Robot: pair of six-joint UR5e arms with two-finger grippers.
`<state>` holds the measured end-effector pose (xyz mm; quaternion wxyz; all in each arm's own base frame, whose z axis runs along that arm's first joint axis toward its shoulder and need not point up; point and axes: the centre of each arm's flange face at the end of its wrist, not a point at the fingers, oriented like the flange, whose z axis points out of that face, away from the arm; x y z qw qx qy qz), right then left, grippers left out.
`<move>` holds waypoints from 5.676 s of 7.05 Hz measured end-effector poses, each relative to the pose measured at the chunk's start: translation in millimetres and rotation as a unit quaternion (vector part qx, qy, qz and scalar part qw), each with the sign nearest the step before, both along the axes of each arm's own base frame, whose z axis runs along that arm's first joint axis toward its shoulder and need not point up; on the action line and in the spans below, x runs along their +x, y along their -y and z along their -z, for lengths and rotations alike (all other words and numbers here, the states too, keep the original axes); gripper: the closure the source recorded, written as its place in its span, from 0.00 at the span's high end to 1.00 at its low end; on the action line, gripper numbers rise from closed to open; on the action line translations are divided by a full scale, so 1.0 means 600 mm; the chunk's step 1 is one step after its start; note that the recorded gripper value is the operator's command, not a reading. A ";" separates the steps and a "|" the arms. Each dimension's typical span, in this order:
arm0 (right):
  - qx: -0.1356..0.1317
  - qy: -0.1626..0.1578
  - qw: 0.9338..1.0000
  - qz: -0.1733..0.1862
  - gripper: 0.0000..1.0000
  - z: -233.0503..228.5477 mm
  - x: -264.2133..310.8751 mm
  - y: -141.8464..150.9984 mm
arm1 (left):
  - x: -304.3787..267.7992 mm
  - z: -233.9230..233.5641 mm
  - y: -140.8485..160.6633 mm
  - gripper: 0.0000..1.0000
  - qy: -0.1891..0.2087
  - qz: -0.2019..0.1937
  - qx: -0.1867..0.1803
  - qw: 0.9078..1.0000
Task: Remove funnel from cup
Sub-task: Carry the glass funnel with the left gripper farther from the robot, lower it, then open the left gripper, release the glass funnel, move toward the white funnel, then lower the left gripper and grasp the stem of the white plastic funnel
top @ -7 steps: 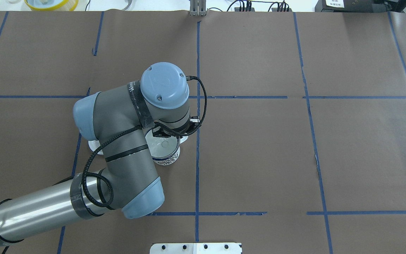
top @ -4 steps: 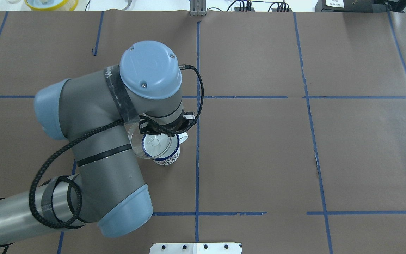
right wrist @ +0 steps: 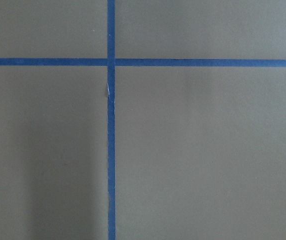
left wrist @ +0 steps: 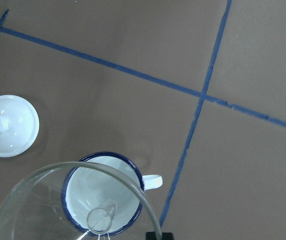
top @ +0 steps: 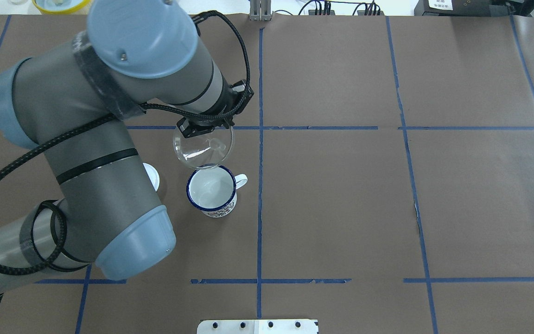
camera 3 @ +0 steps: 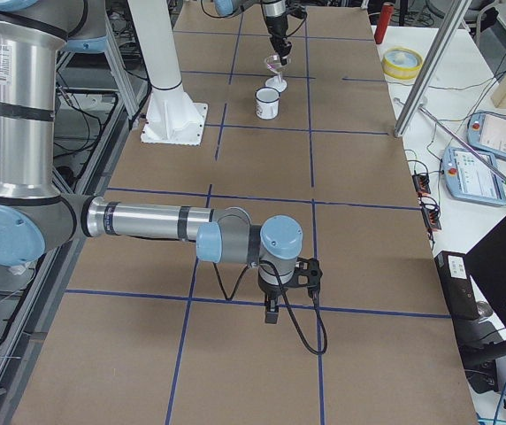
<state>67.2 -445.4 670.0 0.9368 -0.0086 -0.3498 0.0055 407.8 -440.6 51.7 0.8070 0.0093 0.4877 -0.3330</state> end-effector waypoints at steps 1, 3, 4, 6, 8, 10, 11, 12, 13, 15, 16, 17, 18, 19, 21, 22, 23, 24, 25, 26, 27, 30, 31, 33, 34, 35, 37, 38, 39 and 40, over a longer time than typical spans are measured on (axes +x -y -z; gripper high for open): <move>0.000 0.000 1.000 0.000 1.00 0.000 0.000 0.000 | -0.018 -0.017 0.023 0.00 -0.067 0.085 -0.001 0.994; 0.000 0.000 1.000 0.000 1.00 0.000 0.000 0.000 | -0.049 -0.053 0.082 0.00 -0.190 0.221 -0.016 0.956; 0.000 0.000 1.000 0.000 1.00 0.000 0.000 0.000 | -0.046 -0.088 0.129 0.00 -0.214 0.269 -0.031 0.939; 0.000 0.000 1.000 0.000 1.00 0.000 0.000 0.000 | -0.027 -0.204 0.249 0.00 -0.215 0.324 -0.039 0.920; 0.000 0.000 1.000 0.000 1.00 0.000 0.000 0.000 | -0.009 -0.349 0.340 0.00 -0.191 0.355 -0.022 0.915; 0.000 0.000 1.000 0.000 1.00 0.000 0.000 0.000 | 0.023 -0.450 0.367 0.00 -0.147 0.356 -0.021 0.923; 0.000 0.000 1.000 0.000 1.00 0.000 0.000 0.000 | 0.044 -0.486 0.366 0.00 -0.140 0.355 -0.021 0.924; 0.000 0.000 1.000 0.000 1.00 0.000 0.000 0.000 | 0.060 -0.511 0.363 0.00 -0.136 0.357 -0.018 0.924; 0.000 0.000 1.000 0.000 1.00 0.000 0.000 0.000 | 0.067 -0.521 0.360 0.08 -0.135 0.357 -0.017 0.924; 0.000 0.000 1.000 0.000 1.00 0.000 0.000 0.000 | 0.070 -0.522 0.358 1.00 -0.133 0.355 -0.011 0.925; 0.000 0.000 1.000 0.000 1.00 0.000 0.000 0.000 | 0.069 -0.515 0.356 1.00 -0.125 0.346 0.004 0.930; 0.000 0.000 1.000 0.000 1.00 0.000 0.000 0.000 | 0.062 -0.498 0.349 1.00 -0.116 0.332 0.031 0.935; 0.000 0.000 1.000 0.000 1.00 0.000 0.000 0.000 | 0.045 -0.474 0.334 1.00 -0.109 0.315 0.065 0.941; 0.000 0.000 1.000 0.000 1.00 0.000 0.000 0.000 | 0.025 -0.455 0.312 1.00 -0.096 0.286 0.095 0.949; 0.000 0.000 1.000 0.000 1.00 0.000 0.000 0.000 | 0.005 -0.427 0.262 1.00 -0.018 0.166 0.137 0.976; 0.000 0.000 1.000 0.000 1.00 0.000 0.000 0.000 | -0.012 -0.395 0.229 1.00 0.036 0.092 0.162 0.982; 0.000 0.000 1.000 0.000 1.00 0.000 0.000 0.000 | -0.038 -0.356 0.187 1.00 0.089 0.013 0.184 0.979; 0.000 0.000 1.000 0.000 1.00 0.000 0.000 0.000 | -0.058 -0.325 0.150 1.00 0.123 -0.063 0.207 0.969; 0.000 0.000 1.000 0.000 1.00 0.000 0.000 0.000 | -0.073 -0.307 0.126 1.00 0.134 -0.112 0.223 0.959; 0.000 0.000 1.000 0.000 1.00 0.000 0.000 0.000 | -0.084 -0.309 0.110 1.00 0.138 -0.141 0.221 0.955; 0.000 0.000 1.000 0.000 1.00 0.000 0.000 0.000 | -0.098 -0.330 0.092 1.00 0.145 -0.157 0.210 0.954; 0.000 0.000 1.000 0.000 1.00 0.000 0.000 0.000 | -0.105 -0.403 0.030 1.00 0.150 -0.201 0.183 0.951; 0.000 0.000 1.000 0.000 1.00 0.000 0.000 0.000 | -0.080 -0.430 0.027 1.00 0.155 -0.215 0.172 0.949; 0.000 0.000 1.000 0.000 1.00 0.000 0.000 0.000 | -0.026 -0.488 0.035 1.00 0.155 -0.231 0.170 0.945; 0.000 0.000 1.000 0.000 1.00 0.000 0.000 0.000 | -0.002 -0.509 0.031 1.00 0.154 -0.240 0.171 0.943; 0.000 0.000 1.000 0.000 1.00 0.000 0.000 0.000 | 0.018 -0.518 0.020 1.00 0.152 -0.250 0.172 0.941; 0.000 0.000 1.000 0.000 1.00 0.000 0.000 0.000 | 0.040 -0.522 0.000 1.00 0.149 -0.264 0.174 0.937; 0.000 0.000 1.000 0.000 1.00 0.000 0.000 0.000 | 0.042 -0.524 -0.004 1.00 0.150 -0.267 0.173 0.936; 0.000 0.000 1.000 0.000 1.00 0.000 0.000 0.000 | 0.042 -0.527 -0.005 1.00 0.152 -0.268 0.171 0.936; 0.000 0.000 1.000 0.000 1.00 0.000 0.000 0.000 | 0.042 -0.529 -0.005 1.00 0.153 -0.268 0.170 0.936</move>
